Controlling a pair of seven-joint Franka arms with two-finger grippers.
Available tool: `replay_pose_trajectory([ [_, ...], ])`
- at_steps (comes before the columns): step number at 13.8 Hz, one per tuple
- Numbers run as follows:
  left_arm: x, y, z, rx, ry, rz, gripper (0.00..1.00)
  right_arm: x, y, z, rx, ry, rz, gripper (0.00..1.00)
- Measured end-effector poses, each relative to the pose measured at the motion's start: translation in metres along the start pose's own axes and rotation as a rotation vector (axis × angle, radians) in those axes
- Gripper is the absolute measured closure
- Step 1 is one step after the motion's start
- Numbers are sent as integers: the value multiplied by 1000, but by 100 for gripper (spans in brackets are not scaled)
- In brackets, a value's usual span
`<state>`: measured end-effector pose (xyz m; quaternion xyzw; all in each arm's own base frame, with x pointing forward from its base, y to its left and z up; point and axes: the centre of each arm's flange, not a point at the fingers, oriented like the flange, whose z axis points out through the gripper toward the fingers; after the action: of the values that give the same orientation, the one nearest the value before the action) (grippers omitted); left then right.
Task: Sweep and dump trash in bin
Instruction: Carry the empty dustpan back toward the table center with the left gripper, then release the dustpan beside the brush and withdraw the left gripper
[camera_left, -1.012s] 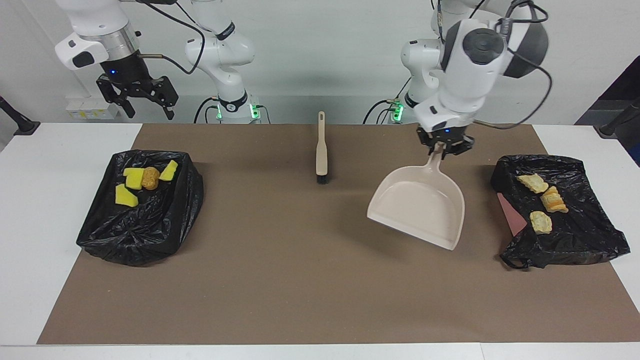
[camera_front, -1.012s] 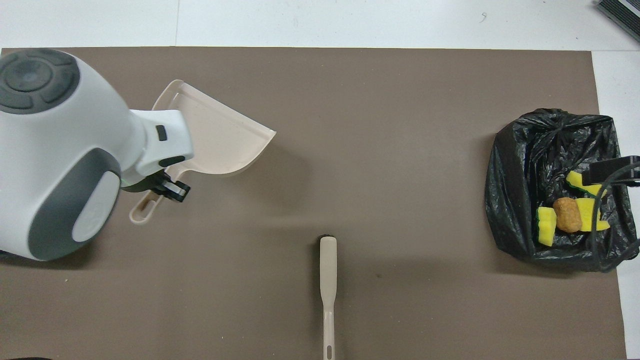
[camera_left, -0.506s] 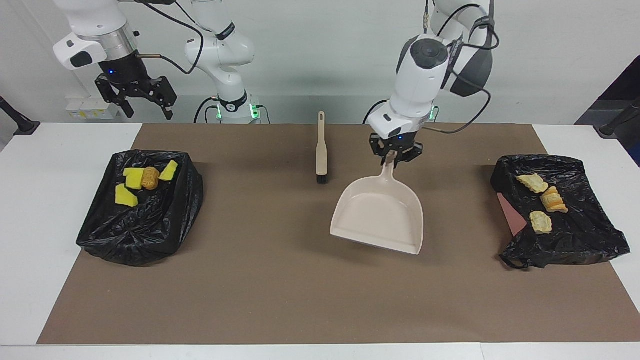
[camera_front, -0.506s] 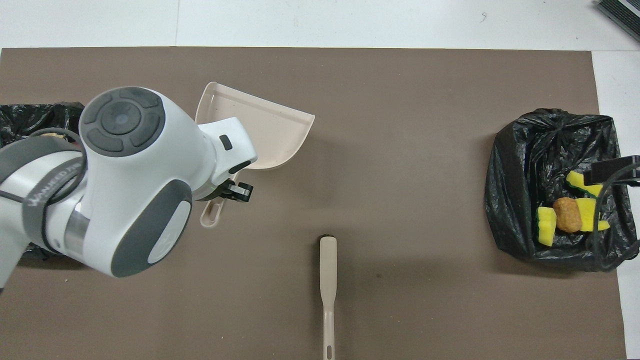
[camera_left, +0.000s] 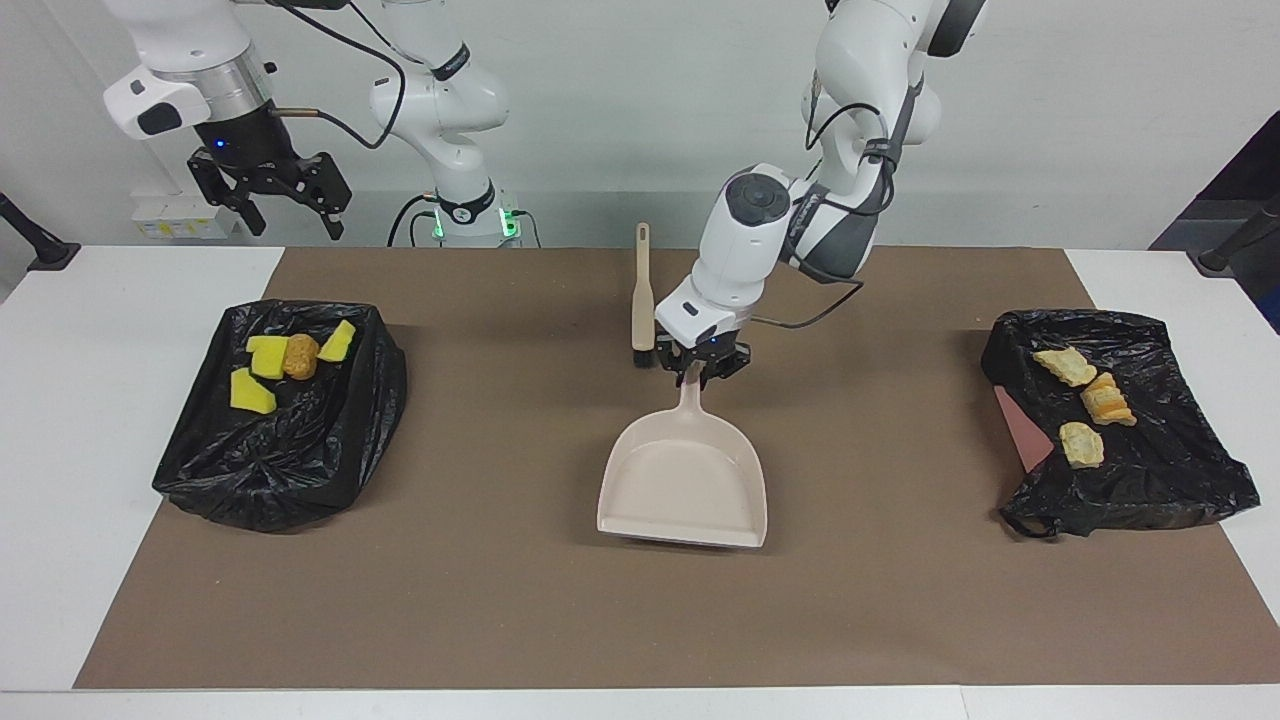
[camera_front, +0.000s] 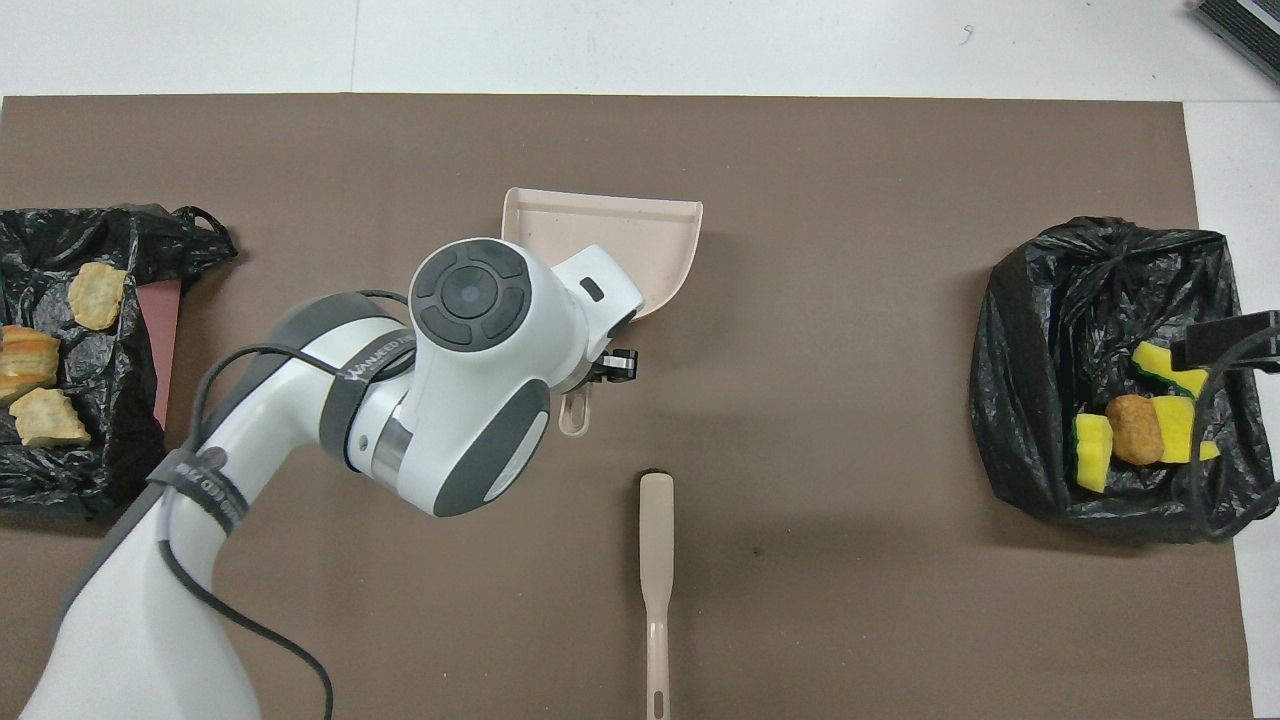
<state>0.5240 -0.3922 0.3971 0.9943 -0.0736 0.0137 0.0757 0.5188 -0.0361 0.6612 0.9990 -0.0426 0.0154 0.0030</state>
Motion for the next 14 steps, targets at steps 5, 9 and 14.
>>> replay_pose_trajectory([
  [5, -10, 36, 45, 12, 33, -49, 68, 0, 0, 1, 0, -2, -7, 0],
  [9, -8, 34, 27, 40, 38, -73, 28, 0, 0, 3, 0, -7, -59, 0],
  [14, 31, -34, -37, 46, 115, -179, 0, 0, 0, 4, 0, -9, -59, 0],
])
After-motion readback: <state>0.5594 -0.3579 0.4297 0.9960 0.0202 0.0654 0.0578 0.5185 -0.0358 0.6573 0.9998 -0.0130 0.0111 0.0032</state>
